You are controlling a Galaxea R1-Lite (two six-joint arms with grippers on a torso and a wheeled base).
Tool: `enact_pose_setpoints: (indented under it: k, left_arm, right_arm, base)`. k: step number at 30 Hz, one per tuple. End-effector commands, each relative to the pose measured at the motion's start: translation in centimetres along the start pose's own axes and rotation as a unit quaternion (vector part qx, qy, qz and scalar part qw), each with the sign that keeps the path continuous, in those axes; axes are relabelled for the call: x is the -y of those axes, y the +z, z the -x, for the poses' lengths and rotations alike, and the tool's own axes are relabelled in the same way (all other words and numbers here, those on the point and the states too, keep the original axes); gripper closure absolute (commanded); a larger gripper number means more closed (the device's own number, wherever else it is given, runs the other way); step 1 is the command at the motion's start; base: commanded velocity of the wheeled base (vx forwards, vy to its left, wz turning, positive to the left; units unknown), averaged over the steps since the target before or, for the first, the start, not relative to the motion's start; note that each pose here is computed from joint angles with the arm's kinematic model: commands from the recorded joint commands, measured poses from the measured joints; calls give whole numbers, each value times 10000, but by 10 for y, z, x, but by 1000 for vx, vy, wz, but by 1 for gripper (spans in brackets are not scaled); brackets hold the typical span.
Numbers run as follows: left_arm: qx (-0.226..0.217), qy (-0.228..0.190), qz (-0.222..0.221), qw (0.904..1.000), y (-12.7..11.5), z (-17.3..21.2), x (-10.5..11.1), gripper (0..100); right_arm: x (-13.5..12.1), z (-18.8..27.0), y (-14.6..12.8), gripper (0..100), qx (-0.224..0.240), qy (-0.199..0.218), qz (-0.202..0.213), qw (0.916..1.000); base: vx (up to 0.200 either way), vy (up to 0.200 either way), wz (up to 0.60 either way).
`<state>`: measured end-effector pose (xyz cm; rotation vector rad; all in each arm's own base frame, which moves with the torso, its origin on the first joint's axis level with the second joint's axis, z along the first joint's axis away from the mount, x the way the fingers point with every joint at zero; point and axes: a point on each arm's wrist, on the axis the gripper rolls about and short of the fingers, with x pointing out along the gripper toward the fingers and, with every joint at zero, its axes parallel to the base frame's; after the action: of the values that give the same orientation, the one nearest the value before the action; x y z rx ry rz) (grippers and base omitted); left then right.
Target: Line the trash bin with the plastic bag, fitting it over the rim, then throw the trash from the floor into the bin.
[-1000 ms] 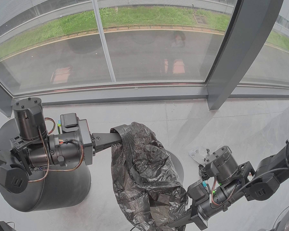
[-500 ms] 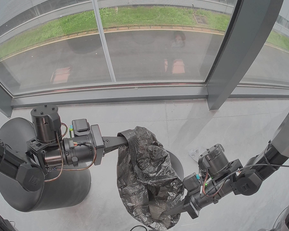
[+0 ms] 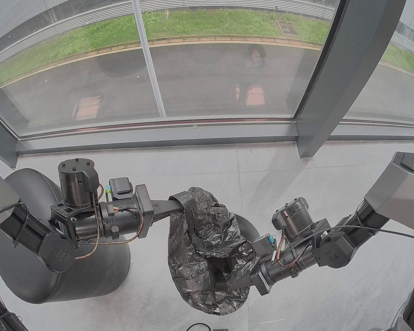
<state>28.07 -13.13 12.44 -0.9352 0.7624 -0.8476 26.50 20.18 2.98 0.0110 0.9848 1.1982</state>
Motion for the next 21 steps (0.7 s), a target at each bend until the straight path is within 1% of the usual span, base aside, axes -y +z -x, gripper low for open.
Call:
enact_pose_setpoints:
  k: [1,7,8,12,16,21]
  left_arm:
    - [-56,108,99,9999,1,-7,-11,100]
    - [-95,182,121,9997,2,-14,-20,100]
    - [-89,170,74,9998,3,-16,-22,100]
    - [10,71,-32,10000,6,-14,-21,100]
    - [56,42,-68,10000,7,-12,-18,100]
    - [53,47,-71,9999,8,-13,-20,100]
  right_arm:
    - [10,-10,2,100,-41,-67,-45,10000]
    - [20,-19,9,100,5,-305,-34,9995]
    - [23,-20,11,100,28,-406,-30,9992]
    - [27,-21,14,100,106,-558,-8,9984]
    - [30,-19,15,100,145,-602,-17,9981]
    - [34,-16,18,100,215,-649,-18,9977]
  base:
    - [0,0,0]
    - [0,0,0]
    - [0,0,0]
    - [0,0,0]
    - [0,0,0]
    - [0,0,0]
